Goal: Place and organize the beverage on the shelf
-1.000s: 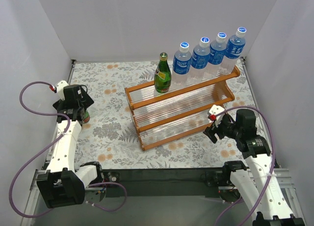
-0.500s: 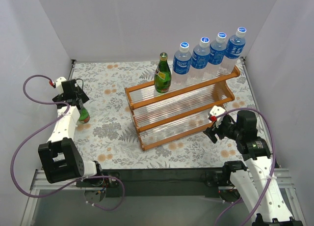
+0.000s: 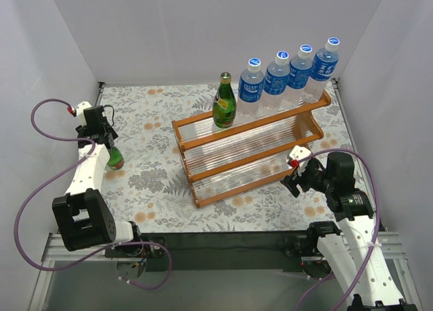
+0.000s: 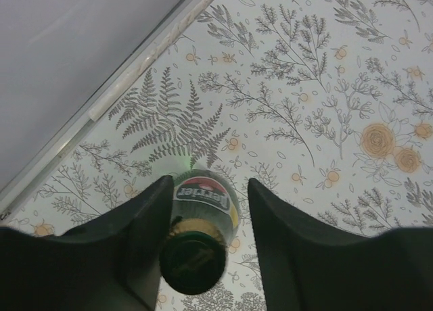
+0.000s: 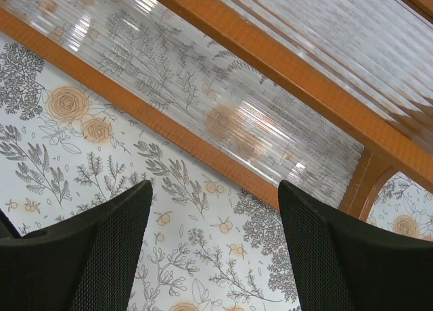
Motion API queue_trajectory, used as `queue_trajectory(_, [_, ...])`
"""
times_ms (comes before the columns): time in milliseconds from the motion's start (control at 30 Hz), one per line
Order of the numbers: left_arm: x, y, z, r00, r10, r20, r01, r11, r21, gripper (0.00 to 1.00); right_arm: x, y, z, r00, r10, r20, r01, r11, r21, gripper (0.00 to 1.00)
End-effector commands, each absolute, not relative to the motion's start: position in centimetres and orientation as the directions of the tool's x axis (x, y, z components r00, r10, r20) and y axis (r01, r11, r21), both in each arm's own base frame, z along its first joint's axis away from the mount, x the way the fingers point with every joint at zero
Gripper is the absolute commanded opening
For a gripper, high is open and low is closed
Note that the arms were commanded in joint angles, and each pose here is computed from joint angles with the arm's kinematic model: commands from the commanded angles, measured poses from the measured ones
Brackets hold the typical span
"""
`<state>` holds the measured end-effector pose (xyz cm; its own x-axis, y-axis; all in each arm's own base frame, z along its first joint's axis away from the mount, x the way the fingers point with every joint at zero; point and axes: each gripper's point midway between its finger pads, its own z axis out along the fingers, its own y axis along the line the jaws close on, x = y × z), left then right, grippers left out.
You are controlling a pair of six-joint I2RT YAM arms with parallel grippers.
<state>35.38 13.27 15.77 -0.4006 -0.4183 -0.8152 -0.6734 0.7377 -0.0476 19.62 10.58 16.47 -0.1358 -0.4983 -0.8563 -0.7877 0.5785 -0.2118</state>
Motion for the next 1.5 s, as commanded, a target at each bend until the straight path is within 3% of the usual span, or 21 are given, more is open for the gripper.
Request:
queue_trajectory(0, [36.5, 13.8, 18.6, -0.343, -0.392, -0.854, -0.662, 0.746, -0.076, 0.43, 20.3, 10.5, 17.2, -0.097, -0.494, -0.864, -0.775, 0.582, -0.246, 0.8])
queue_trajectory(33, [36.6, 13.6, 18.7, -0.346, -0.39, -0.853, -0.654, 0.753, -0.079, 0.39, 20.3, 10.5, 17.2, -0.098, -0.494, -0.864, -0.773, 0.584, -0.247, 0.8])
queue_trajectory(200, [36.7, 13.3, 19.6, -0.349, -0.373, -0.86, -0.63, 0.772, -0.079, 0.0, 20.4, 10.4, 17.2, -0.098, -0.493, -0.864, -0.772, 0.586, -0.247, 0.8])
queue_trajectory(433, [37.0, 11.3, 22.5, -0.342, -0.343, -0.875, -0.519, 0.845, -0.129, 0.0, 20.4, 10.4, 17.1, -0.103, -0.493, -0.864, -0.77, 0.59, -0.245, 0.8])
queue_trajectory(767, [37.5, 4.4, 27.0, -0.355, -0.22, -0.909, -0.175, 0.97, -0.166, 0.0, 20.5, 10.2, 17.2, -0.108, -0.489, -0.865, -0.765, 0.596, -0.242, 0.8])
queue_trajectory(1167, [37.3, -2.8, 36.5, -0.237, -0.093, -0.967, 0.141, 0.982, -0.129, 0.0, 20.5, 10.2, 17.1, -0.111, -0.487, -0.867, -0.766, 0.598, -0.237, 0.8])
queue_trajectory(1467, [36.6, -5.4, 42.0, -0.155, -0.093, -0.984, 0.227, 0.966, -0.127, 0.0, 20.6, 10.0, 17.0, -0.122, -0.487, -0.865, -0.762, 0.605, -0.233, 0.8])
